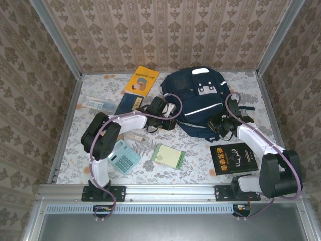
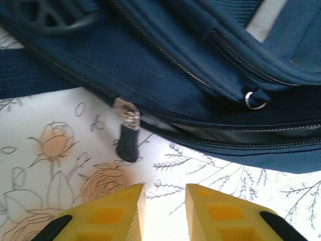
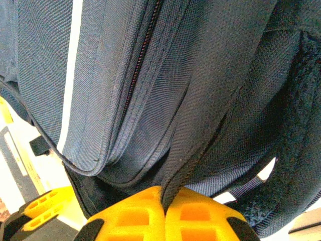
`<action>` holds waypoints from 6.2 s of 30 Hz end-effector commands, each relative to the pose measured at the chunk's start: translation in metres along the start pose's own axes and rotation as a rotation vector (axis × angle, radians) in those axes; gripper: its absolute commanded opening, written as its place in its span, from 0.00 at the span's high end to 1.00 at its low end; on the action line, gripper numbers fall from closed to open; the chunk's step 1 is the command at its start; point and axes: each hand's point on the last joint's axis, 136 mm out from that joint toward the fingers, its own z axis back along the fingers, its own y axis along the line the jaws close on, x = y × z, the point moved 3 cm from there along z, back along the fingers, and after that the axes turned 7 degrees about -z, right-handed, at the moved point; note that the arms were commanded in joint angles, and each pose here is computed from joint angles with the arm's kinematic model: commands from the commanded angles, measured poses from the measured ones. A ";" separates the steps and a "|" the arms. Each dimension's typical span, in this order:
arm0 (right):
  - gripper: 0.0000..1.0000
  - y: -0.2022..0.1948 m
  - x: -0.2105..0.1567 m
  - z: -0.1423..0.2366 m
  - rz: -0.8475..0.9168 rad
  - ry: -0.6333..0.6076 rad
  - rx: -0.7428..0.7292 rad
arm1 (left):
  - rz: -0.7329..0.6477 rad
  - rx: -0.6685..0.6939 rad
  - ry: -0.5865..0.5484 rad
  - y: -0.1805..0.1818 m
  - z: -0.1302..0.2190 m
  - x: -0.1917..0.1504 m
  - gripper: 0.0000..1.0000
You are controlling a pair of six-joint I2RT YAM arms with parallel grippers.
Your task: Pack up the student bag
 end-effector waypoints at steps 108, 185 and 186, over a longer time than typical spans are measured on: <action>0.00 -0.193 0.048 0.094 -0.239 -0.253 -0.647 | 0.036 0.008 -0.061 -0.055 0.074 0.036 0.20; 0.07 -0.105 0.009 0.000 0.135 0.108 -0.217 | -0.312 0.192 0.307 -0.197 0.005 -0.132 0.10; 0.08 -0.104 0.008 -0.001 0.136 0.113 -0.202 | -0.314 0.194 0.308 -0.197 0.005 -0.132 0.09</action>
